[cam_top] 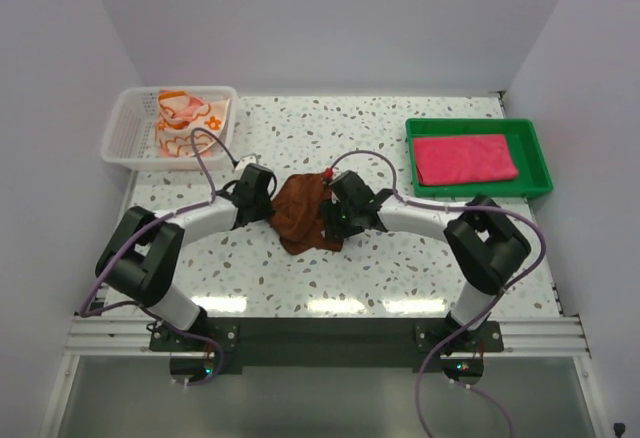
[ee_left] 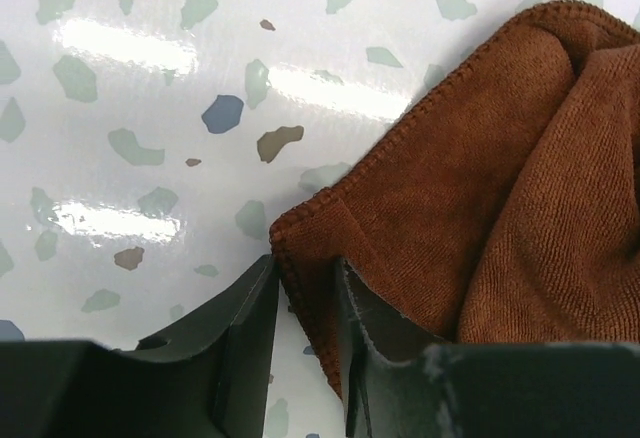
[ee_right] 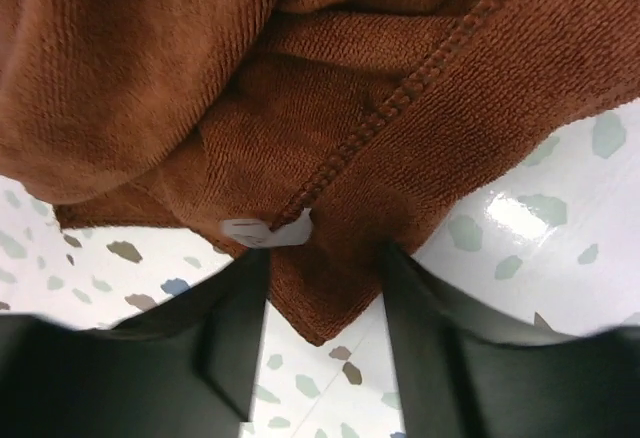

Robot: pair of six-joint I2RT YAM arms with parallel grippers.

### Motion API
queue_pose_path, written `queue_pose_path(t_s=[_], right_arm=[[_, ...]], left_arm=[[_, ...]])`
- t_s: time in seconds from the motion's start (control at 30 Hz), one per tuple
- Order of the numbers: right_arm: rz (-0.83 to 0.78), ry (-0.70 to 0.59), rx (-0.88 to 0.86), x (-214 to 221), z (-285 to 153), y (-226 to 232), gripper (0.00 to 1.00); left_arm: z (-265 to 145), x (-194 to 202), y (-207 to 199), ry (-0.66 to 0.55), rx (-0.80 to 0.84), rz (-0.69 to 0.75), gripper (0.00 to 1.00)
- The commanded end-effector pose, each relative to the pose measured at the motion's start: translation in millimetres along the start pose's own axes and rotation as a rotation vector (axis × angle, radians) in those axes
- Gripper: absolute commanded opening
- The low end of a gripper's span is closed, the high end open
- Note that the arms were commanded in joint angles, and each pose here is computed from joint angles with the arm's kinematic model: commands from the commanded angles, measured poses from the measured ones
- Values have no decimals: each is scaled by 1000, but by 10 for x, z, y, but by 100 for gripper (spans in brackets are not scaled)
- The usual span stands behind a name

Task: Fold and stack the towels
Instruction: Flatten out the crumpled towel

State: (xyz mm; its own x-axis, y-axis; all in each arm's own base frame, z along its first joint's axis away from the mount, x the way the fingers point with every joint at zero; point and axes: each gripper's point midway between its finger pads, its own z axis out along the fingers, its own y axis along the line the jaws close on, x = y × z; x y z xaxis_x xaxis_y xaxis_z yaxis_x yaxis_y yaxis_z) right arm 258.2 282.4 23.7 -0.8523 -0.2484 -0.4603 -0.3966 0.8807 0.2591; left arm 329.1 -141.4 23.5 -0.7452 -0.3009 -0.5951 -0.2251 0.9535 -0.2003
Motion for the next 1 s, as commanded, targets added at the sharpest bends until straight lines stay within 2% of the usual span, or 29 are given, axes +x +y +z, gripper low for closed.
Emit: queue_pose_path(t_s=[0.0,0.03,0.07,0.1,0.13,0.17,0.3,0.4,0.57,0.67,0.8,0.97], right_arm=[[35,-41,76,-106,97,-92,48],[32,-31,102,-71,96,-148,40],[28,-13,140,-17,73,-230,21],[22,-14,182,-13,43,-316,10],[30,-44,253,-84,-41,-478,2],[35,-30,288,-59,-114,-594,0],[183,-69,355,-159,-501,-1147,0],[200,-63,390,-88,-799,-1308,0],[198,-48,335,101,-1178,-1177,0],[210,-57,336,180,-1370,-1155,0],[209,-228,407,-21,-1894,-1231,0],[179,-483,443,-457,-2529,-1228,0]], left_arm=[[-25,-260,82,-88,-31,-43,31],[-34,-263,125,-89,-43,-39,24],[-29,-298,193,-97,-63,-47,21],[-25,-312,235,-100,-74,-52,18],[-27,-306,289,-95,-88,-54,12],[-28,-321,340,-99,-104,-60,10],[-57,-390,559,-101,-156,-120,2],[-112,-532,590,-127,-158,-153,0],[-136,-793,465,-141,-147,-134,0],[-133,-1108,295,-169,-130,-88,0],[-348,-1786,-20,-290,-73,-34,0],[-827,-2459,-101,-499,-75,51,0]])
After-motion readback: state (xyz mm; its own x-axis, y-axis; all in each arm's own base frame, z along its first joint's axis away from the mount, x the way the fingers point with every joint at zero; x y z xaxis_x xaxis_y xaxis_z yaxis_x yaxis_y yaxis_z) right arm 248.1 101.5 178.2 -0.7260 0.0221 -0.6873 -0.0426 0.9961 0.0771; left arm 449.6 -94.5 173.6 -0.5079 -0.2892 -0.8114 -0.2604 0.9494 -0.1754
